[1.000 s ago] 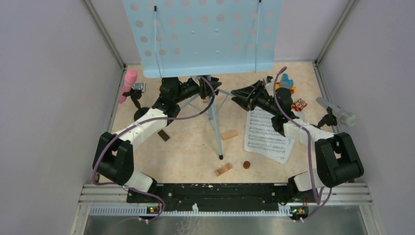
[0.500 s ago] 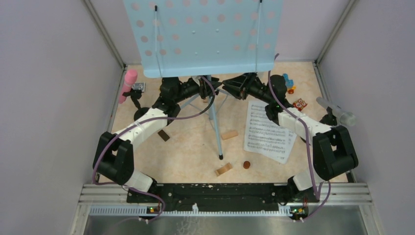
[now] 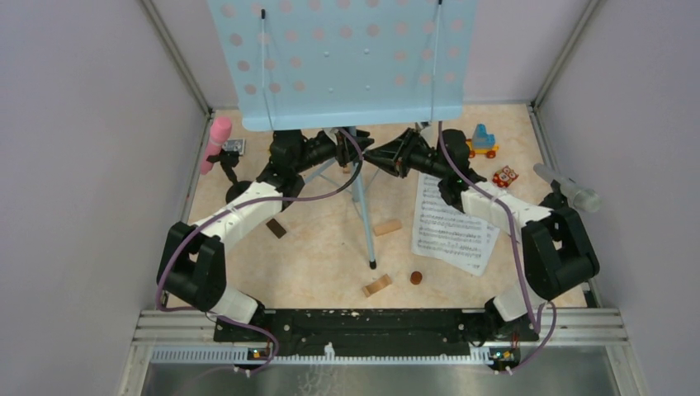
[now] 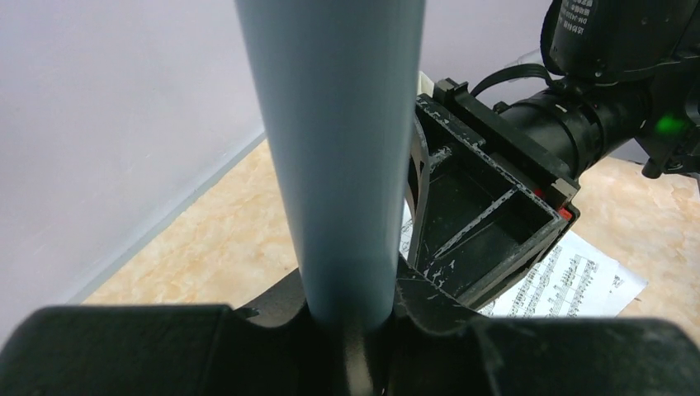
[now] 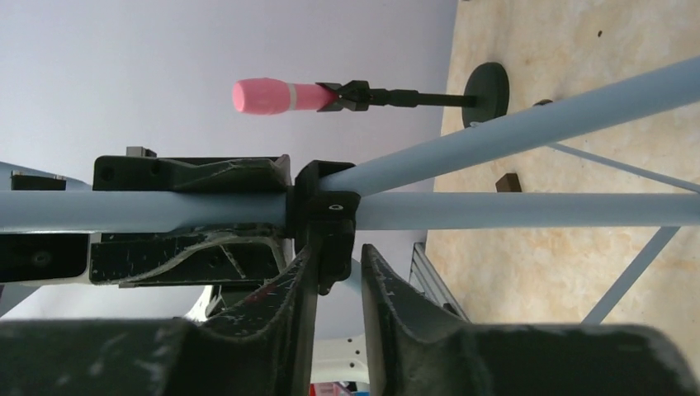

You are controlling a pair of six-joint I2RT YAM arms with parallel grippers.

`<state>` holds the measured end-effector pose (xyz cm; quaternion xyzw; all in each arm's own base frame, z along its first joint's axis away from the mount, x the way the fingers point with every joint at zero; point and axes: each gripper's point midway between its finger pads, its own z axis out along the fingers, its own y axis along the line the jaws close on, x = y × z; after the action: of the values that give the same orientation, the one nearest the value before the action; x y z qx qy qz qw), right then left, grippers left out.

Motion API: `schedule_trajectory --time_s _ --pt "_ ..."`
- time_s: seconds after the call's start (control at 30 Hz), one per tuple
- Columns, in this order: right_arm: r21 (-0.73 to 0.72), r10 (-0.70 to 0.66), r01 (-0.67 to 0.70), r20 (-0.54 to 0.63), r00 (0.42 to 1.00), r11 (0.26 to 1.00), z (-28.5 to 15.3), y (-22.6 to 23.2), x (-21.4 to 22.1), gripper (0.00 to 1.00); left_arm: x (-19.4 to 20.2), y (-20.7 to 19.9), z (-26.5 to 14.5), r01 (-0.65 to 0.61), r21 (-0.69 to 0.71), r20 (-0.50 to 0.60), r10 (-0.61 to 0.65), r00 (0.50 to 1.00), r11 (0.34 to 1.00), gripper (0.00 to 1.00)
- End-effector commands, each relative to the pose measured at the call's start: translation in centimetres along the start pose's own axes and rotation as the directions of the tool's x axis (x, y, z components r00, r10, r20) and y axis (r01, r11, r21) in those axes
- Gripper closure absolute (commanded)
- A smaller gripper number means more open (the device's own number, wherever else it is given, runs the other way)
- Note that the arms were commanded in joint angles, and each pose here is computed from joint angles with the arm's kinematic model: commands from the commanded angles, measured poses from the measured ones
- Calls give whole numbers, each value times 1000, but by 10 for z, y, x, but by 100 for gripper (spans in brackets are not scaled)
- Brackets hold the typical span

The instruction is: Pack up the instrument practice props

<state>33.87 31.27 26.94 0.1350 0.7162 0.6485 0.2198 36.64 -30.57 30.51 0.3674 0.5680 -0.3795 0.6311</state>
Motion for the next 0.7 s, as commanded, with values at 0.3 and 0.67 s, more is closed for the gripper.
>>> schedule_trajectory --time_s 0.3,0.67 --pt "-140 -284 282 6 959 949 14 32 5 100 67 -26 -2 125 82 -195 -107 975 989 100" --pt "-313 -971 935 109 212 169 14 34 101 100 65 -27 -2 123 91 -193 -104 976 988 100"
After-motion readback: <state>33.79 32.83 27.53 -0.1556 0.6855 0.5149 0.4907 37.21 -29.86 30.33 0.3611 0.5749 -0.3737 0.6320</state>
